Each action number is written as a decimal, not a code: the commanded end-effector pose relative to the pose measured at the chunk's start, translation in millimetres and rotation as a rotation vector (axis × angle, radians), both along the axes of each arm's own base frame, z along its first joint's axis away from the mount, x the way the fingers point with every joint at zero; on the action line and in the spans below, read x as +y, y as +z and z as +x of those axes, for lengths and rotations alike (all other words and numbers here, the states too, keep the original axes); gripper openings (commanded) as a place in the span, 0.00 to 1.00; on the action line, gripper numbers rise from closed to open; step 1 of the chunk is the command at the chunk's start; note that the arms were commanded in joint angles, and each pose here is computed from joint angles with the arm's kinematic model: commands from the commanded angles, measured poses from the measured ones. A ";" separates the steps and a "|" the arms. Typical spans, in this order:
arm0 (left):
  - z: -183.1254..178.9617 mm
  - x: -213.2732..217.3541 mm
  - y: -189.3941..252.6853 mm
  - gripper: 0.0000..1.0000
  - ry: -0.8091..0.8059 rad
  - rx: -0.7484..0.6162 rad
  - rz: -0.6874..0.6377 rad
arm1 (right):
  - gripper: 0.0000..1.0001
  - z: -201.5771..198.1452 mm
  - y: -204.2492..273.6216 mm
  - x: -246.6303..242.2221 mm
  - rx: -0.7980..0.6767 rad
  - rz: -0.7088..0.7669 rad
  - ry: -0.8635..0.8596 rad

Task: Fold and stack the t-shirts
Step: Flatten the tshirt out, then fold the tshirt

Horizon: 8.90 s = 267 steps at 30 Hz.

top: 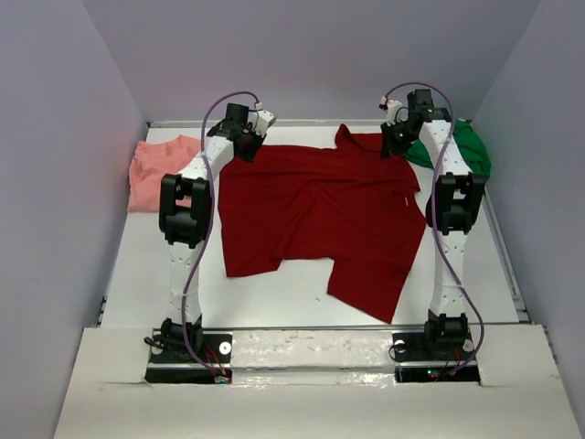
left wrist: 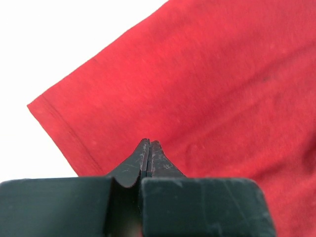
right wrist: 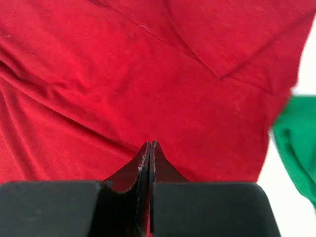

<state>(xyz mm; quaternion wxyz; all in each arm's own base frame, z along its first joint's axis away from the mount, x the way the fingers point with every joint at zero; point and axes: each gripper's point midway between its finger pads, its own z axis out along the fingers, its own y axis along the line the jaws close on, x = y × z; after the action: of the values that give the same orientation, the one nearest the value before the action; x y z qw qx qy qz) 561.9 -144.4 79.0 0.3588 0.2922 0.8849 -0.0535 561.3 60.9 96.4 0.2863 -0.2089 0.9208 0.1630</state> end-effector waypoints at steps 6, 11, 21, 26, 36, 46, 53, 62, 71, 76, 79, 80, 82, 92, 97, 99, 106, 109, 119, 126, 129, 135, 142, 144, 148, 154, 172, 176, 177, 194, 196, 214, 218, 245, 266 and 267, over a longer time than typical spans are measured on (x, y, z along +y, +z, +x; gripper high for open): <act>27.1 3.0 5.0 0.00 0.047 -0.076 0.018 | 0.00 10.8 -5.2 7.8 -0.026 0.003 0.036; 30.6 9.7 -14.2 0.00 0.068 -0.056 0.059 | 0.00 7.9 -18.7 5.5 -0.003 -0.012 0.040; 33.4 25.9 -36.4 0.00 0.110 -0.031 0.148 | 0.00 0.6 -39.0 -0.1 0.039 -0.046 0.044; 34.8 40.6 -41.2 0.00 0.148 -0.053 0.223 | 0.00 -2.0 -46.7 -3.9 0.055 -0.068 0.044; 29.3 46.3 -50.7 0.00 0.162 -0.037 0.248 | 0.00 3.5 -70.5 -20.9 0.083 -0.155 -0.011; 23.2 53.9 -49.2 0.00 0.171 -0.042 0.287 | 0.00 23.8 -88.2 -45.5 0.044 -0.278 -0.084; 24.6 76.6 -46.8 0.00 0.224 -0.072 0.404 | 0.00 38.1 -98.7 -60.7 0.008 -0.355 -0.121; 26.7 89.6 -29.7 0.00 0.279 -0.123 0.518 | 0.00 43.6 -101.0 -65.9 -0.019 -0.395 -0.089; 36.5 67.2 -16.8 0.00 0.247 -0.212 0.603 | 0.00 28.6 -107.0 -49.9 0.017 -0.381 -0.015; 34.8 50.8 -17.0 0.00 0.230 -0.233 0.626 | 0.00 11.8 -82.4 -33.3 0.018 -0.299 0.044; 34.4 42.6 -7.5 0.00 0.235 -0.257 0.617 | 0.23 4.3 -66.0 -27.0 0.009 -0.269 0.073; 35.2 41.9 6.4 0.00 0.254 -0.282 0.616 | 0.41 0.4 -52.0 -23.4 -0.005 -0.252 0.084; 34.2 44.9 20.4 0.00 0.283 -0.304 0.633 | 0.61 -3.5 -37.4 -19.3 -0.023 -0.232 0.096; -2.4 64.4 120.1 0.00 0.411 -0.449 0.695 | 1.00 -39.4 59.4 -15.2 -0.134 -0.205 0.090; -43.7 52.3 121.7 0.52 0.308 -0.319 0.477 | 1.00 -77.6 88.0 -18.2 -0.155 -0.211 0.070; -70.5 41.7 111.8 0.60 0.243 -0.215 0.341 | 1.00 -98.6 94.3 -20.7 -0.155 -0.217 0.053; -180.2 22.5 35.5 0.11 0.002 0.121 0.151 | 0.97 -158.4 92.3 -18.4 -0.143 -0.178 0.012; -217.5 24.7 2.7 0.00 -0.055 0.204 0.143 | 0.96 -177.0 89.5 -15.2 -0.143 -0.149 -0.005; -258.9 29.9 -15.6 0.00 -0.175 0.250 0.152 | 0.95 -215.1 68.7 -11.1 -0.101 -0.108 -0.034; -268.7 26.8 -16.6 0.00 -0.194 0.254 0.122 | 0.95 -222.6 60.6 -12.6 -0.084 -0.113 -0.043; -276.4 21.1 -20.5 0.00 -0.229 0.272 0.102 | 0.95 -221.7 57.2 -12.9 -0.073 -0.115 -0.043; -292.9 23.0 -30.1 0.00 -0.268 0.281 0.165 | 0.95 -220.4 51.2 -11.2 -0.053 -0.107 -0.038; -308.1 31.8 -48.5 0.00 -0.272 0.305 0.217 | 0.94 -215.7 46.2 -9.5 -0.030 -0.099 -0.038; -310.7 36.6 -56.3 0.00 -0.264 0.309 0.250 | 0.94 -215.1 46.8 -9.5 -0.027 -0.099 -0.038; -312.5 47.4 -70.6 0.00 -0.220 0.320 0.318 | 0.94 -216.1 46.7 -9.7 -0.024 -0.100 -0.035; -319.4 57.9 -89.4 0.00 -0.187 0.346 0.391 | 0.94 -219.7 41.9 -11.7 -0.014 -0.114 -0.031; -348.2 95.7 -95.8 0.00 -0.208 0.381 0.632 | 0.95 -242.9 30.2 -26.8 0.027 -0.205 -0.013; -352.3 90.3 -93.6 0.00 -0.222 0.400 0.596 | 0.95 -248.0 28.6 -30.1 0.028 -0.224 -0.009; -355.3 91.4 -92.8 0.00 -0.224 0.412 0.597 | 0.95 -248.3 28.4 -31.2 0.027 -0.230 -0.011; -373.4 124.0 -99.5 0.00 -0.215 0.426 0.733 | 0.95 -261.6 14.2 -29.6 0.069 -0.224 0.009; -371.2 123.6 -98.5 0.00 -0.210 0.420 0.733 | 0.95 -262.1 12.9 -29.0 0.074 -0.221 0.010; -309.9 86.6 0.1 0.54 -0.166 0.189 0.620 | 0.96 -260.0 8.6 -25.6 0.101 -0.203 0.018; -295.2 82.8 22.3 0.57 -0.147 0.144 0.627 | 0.96 -262.4 6.4 -26.8 0.120 -0.210 0.020; -377.2 99.0 -30.5 0.38 -0.252 0.310 0.543 | 0.68 -322.0 -10.9 -38.5 0.272 -0.274 0.062; -357.9 102.4 -45.8 0.37 -0.272 0.248 0.613 | 0.68 -326.0 -4.2 -41.5 0.284 -0.286 0.039; -358.2 102.9 -46.9 0.37 -0.273 0.251 0.616 | 0.68 -325.6 -4.1 -41.4 0.286 -0.286 0.038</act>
<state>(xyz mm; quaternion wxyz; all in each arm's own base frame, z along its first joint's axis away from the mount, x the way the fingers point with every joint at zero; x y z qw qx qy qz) 198.8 -43.8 30.6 0.1301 0.4848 0.8567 0.1192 235.9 21.7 82.6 0.1104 -0.2442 0.9607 0.0727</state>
